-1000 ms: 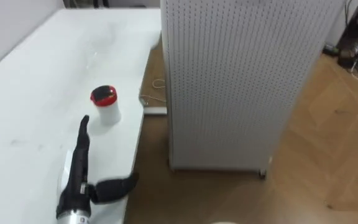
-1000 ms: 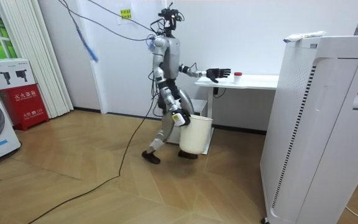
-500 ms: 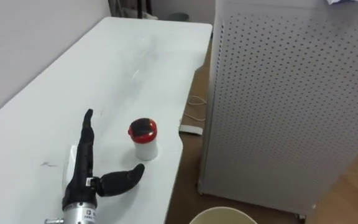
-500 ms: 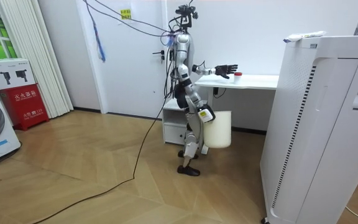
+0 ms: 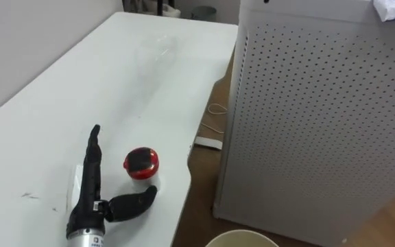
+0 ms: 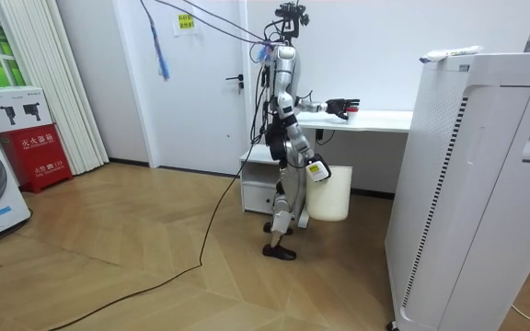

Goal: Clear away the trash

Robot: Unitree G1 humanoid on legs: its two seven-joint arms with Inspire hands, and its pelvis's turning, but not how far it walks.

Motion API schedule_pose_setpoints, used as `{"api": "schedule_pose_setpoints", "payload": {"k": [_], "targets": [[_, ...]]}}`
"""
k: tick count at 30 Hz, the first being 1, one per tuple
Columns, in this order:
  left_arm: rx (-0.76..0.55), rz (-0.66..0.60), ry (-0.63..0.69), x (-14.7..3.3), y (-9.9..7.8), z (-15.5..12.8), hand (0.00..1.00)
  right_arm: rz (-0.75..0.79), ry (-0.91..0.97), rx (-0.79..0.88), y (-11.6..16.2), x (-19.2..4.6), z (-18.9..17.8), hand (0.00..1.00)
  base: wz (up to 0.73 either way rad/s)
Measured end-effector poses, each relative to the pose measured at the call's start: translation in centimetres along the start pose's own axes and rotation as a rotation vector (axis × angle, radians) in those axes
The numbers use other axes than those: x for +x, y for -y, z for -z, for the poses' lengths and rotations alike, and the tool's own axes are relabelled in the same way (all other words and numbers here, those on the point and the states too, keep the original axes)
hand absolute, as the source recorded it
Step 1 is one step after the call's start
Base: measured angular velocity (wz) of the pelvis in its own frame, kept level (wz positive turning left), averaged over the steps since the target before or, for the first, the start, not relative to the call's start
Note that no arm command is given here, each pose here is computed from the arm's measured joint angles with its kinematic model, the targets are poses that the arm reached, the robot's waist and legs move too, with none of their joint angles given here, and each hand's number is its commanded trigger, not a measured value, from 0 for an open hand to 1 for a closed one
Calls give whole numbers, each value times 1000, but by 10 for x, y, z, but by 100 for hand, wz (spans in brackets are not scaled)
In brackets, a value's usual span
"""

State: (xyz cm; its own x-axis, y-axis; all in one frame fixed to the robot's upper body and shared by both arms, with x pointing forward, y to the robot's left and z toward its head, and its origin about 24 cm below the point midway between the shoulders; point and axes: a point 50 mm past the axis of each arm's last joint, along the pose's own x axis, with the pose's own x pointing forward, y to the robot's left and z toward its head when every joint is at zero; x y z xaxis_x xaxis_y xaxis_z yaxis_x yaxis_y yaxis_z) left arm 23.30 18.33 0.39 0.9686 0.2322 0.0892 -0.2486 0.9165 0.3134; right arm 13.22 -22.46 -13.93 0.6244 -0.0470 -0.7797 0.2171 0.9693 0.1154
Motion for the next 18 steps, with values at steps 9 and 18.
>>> {"api": "schedule_pose_setpoints", "payload": {"k": [9,18], "targets": [[-32,72,-72,-5,8,13,0,-27,-43,-64,-6,0,6,100,1],[-100,63,-95,-2,8,14,0,-60,-41,-136,-12,1,5,100,0]]}}
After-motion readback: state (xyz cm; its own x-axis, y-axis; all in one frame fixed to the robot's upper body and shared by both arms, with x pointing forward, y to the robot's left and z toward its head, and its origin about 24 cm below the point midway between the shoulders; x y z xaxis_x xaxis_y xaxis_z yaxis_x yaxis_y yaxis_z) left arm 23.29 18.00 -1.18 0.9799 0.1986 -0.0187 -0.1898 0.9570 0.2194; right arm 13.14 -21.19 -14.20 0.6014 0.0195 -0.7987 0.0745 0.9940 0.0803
